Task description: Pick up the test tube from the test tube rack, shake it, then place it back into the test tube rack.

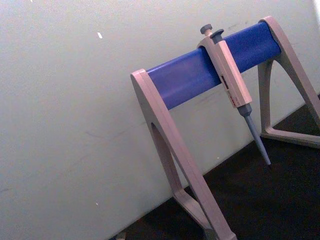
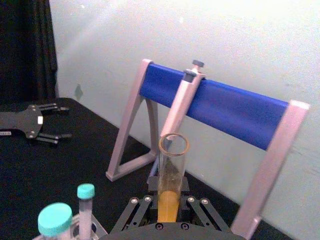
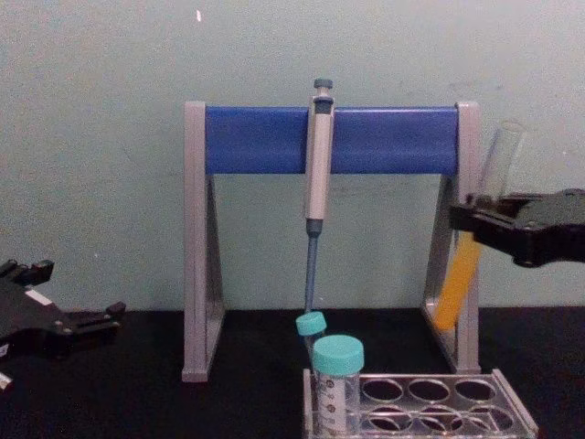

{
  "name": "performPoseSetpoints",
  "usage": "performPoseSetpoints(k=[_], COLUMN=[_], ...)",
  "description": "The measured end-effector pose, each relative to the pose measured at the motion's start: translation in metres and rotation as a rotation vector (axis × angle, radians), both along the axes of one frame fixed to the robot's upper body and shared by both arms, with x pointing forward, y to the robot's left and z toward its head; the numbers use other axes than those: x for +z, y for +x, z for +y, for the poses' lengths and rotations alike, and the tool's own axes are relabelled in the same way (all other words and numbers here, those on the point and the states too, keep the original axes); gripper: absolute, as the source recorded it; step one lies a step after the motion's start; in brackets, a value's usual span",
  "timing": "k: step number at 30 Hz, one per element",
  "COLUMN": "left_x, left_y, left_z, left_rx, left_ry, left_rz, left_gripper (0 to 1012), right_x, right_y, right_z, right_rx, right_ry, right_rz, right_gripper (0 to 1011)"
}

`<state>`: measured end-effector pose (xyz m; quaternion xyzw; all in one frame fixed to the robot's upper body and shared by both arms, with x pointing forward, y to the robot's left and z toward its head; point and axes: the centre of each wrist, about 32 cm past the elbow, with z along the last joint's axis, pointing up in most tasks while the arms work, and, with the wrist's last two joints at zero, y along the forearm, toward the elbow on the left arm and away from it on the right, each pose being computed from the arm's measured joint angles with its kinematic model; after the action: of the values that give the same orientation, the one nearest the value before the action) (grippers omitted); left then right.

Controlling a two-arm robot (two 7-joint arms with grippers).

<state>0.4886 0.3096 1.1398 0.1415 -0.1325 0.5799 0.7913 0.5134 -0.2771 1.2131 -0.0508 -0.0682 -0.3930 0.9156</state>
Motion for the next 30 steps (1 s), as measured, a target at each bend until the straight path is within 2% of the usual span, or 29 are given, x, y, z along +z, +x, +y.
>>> performPoseSetpoints(k=[5,9,14,19,26,30], left_x=[0.0000,0.0000,0.0000,0.0000,0.0000,0.0000], left_y=[0.0000,0.0000,0.0000,0.0000,0.0000,0.0000], left_z=[0.0000,0.0000,0.0000,0.0000,0.0000,0.0000], left_rx=[0.000,0.000,0.000,0.000,0.000,0.000], left_ry=[0.000,0.000,0.000,0.000,0.000,0.000], left_rz=[0.000,0.000,0.000,0.000,0.000,0.000], left_gripper=[1001,1002,1001,1001,1001,1001], right_x=[0.000,0.001,0.000,0.000,0.002,0.000], right_y=[-0.011,-0.026,-0.039,-0.047,-0.041,-0.026], right_z=[-0.011,-0.017,-0.015,-0.001,0.015,0.023], right_rx=[-0.015,-0.008,0.029,0.095,0.134,0.131], right_ry=[-0.006,-0.007,-0.003,0.006,0.014,0.021], right_rz=[0.006,0.011,0.018,0.025,0.018,0.024], right_gripper=[224,224,224,223,224,223])
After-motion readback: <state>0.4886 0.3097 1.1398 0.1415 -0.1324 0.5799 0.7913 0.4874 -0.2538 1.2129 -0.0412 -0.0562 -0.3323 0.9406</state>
